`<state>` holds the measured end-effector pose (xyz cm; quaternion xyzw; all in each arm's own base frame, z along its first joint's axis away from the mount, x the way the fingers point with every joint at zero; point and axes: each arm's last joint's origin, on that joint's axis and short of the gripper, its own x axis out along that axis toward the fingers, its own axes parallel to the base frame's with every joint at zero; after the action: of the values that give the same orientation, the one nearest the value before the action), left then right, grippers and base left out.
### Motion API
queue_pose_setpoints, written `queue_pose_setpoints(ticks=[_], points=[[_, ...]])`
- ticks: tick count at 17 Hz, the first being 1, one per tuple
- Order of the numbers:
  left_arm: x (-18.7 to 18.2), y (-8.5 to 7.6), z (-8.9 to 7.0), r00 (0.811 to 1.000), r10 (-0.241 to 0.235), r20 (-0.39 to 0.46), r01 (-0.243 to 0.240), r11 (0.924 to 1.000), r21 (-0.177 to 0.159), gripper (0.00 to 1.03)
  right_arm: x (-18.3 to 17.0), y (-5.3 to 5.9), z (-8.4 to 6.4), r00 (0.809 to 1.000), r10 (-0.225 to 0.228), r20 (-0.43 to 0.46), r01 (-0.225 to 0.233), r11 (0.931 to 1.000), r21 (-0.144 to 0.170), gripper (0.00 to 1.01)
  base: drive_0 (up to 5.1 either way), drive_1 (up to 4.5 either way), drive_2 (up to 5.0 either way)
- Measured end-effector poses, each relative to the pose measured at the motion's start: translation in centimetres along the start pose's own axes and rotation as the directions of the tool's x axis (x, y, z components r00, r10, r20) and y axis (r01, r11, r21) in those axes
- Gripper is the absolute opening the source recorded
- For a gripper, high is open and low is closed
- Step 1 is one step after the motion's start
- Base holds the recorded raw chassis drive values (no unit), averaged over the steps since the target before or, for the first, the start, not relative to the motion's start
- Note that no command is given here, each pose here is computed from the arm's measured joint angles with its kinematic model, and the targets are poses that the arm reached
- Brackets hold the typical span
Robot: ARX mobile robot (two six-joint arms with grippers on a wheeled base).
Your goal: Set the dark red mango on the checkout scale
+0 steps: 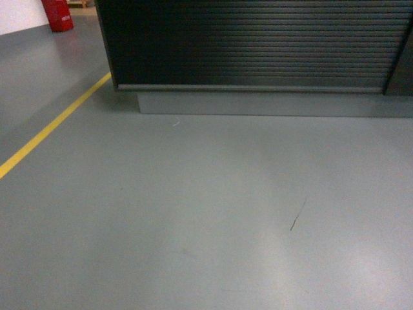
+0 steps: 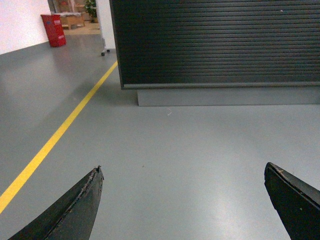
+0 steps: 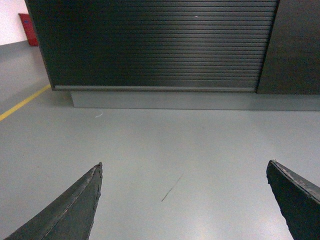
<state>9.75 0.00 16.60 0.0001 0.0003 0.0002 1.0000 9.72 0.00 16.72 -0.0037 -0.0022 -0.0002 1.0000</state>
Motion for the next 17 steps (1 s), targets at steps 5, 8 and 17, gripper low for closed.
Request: queue_pose_setpoints(ticks=[5,8,17], points=[[0.0,0.0,0.0,1.0,0.0,0.0,0.0,1.0,0.0,0.98,0.0,0.0,0.0,1.0,0.0,0.0,0.0,1.0,0.0,0.98,-0.1,4.09,-4.3],[0.0,0.0,0.03,1.0,0.0,0.003,0.0,1.0,0.0,0.98,0.0,0.0,0.0,1.0,0.001,0.0,-0.001,1.0,0.0,0.98,-0.1,4.1,-4.3],[0.0,0.0,0.0,1.0,0.0,0.0,0.0,1.0,0.0,0.98,0.0,0.0,0.01,1.0,0.0,0.001,0.0,1.0,0.0,0.98,0.0,4.17,-4.2]])
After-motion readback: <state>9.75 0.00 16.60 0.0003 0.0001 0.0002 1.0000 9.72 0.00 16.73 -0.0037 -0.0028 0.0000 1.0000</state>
